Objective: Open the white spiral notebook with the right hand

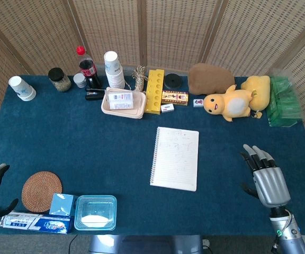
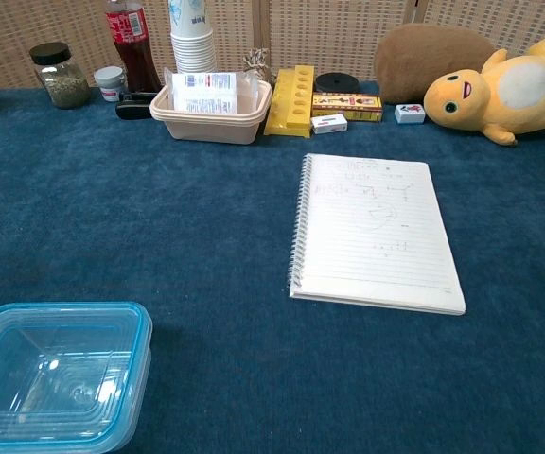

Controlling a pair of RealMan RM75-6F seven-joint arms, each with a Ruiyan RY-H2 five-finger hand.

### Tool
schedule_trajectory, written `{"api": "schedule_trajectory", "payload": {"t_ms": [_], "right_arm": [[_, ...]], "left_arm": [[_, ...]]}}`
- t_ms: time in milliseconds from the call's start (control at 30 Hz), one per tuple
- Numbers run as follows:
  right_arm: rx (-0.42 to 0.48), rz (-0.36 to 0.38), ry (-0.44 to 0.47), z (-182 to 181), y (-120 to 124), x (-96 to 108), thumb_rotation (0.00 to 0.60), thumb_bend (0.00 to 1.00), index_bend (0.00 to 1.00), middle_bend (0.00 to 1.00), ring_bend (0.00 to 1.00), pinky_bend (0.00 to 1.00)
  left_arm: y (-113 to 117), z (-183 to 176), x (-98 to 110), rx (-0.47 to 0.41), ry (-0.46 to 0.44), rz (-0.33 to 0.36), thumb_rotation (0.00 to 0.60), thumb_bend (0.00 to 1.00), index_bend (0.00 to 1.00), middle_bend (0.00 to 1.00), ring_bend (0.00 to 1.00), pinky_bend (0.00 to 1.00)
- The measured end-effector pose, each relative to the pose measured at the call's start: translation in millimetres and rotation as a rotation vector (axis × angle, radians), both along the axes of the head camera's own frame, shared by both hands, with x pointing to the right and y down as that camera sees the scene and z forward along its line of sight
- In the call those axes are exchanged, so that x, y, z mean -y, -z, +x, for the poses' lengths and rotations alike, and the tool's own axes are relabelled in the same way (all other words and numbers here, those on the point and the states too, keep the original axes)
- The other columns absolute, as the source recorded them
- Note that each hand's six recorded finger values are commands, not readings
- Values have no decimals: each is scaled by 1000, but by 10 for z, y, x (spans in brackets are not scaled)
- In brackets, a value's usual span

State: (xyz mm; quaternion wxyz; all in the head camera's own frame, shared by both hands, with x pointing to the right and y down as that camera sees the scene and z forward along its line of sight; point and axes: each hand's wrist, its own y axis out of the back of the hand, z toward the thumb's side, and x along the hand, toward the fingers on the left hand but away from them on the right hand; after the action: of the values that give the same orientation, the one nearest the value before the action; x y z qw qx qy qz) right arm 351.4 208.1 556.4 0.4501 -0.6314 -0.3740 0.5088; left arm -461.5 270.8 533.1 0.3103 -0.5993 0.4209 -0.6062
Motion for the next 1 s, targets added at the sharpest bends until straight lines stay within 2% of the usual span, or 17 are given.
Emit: {"api": "schedule_trajectory", "payload": {"t_ms": [200,500,733,1000], "right_arm": [[16,0,14,-43,-13,-13,600,167,182,168,131,209],[97,-3,82,-264,-108,-1,600,158,177,165,123,209],[173,-42,176,-655,-420,9,600,142,166,157,100,207],[173,-55,266,-998,-802,21,600,112,147,151,75,199]], "left_arm": [[-6,27,0,-31,-3,-15,600,200,198,137,94,60],[160,27,123,-18,-28,40,600,200,197,137,93,59],[235,67,226,-16,-51,58,600,200,196,136,93,60],[243,102,299,-16,-60,54,600,201,196,136,93,59]]}}
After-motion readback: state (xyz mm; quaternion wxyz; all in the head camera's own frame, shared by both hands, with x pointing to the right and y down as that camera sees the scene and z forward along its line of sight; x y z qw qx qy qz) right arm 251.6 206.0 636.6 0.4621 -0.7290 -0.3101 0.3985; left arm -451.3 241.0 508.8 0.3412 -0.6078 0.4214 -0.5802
